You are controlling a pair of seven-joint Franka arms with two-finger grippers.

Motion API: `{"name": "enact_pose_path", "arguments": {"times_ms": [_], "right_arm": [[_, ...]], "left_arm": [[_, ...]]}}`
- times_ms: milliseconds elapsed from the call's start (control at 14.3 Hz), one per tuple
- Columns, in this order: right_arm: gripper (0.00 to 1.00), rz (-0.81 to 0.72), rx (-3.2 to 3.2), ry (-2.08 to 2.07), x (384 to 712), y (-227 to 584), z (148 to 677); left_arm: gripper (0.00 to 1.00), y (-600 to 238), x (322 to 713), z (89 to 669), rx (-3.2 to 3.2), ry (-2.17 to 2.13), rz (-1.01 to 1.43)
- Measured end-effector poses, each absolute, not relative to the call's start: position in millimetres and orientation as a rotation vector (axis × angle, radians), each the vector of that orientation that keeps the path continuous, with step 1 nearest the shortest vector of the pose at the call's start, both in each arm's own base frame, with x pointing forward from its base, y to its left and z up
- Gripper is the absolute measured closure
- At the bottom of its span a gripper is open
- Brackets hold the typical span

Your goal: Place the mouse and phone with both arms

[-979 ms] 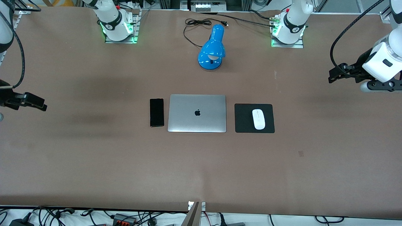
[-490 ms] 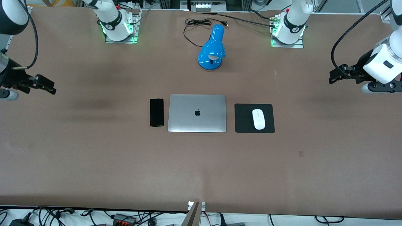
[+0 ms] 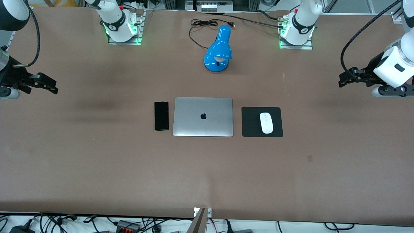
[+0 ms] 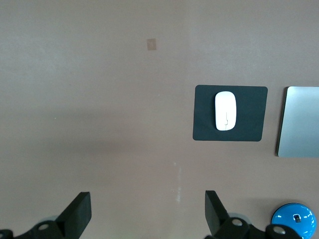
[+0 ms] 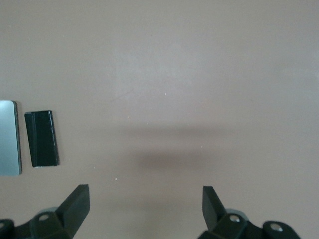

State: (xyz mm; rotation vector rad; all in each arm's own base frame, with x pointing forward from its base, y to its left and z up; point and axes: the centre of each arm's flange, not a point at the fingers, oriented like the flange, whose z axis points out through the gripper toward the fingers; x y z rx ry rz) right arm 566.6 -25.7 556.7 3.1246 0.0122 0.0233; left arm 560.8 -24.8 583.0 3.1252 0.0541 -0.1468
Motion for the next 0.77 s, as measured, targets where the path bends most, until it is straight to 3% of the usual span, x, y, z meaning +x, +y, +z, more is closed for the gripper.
{"name": "enact_pose_path", "arguments": {"times_ms": [769], "right_arm": [[0.00, 0.023, 3.124, 0.025, 565.7, -21.6, 558.7]], "left_arm": [[0.00, -24.8, 559.6, 582.2, 3.125, 0.054, -0.163]]}}
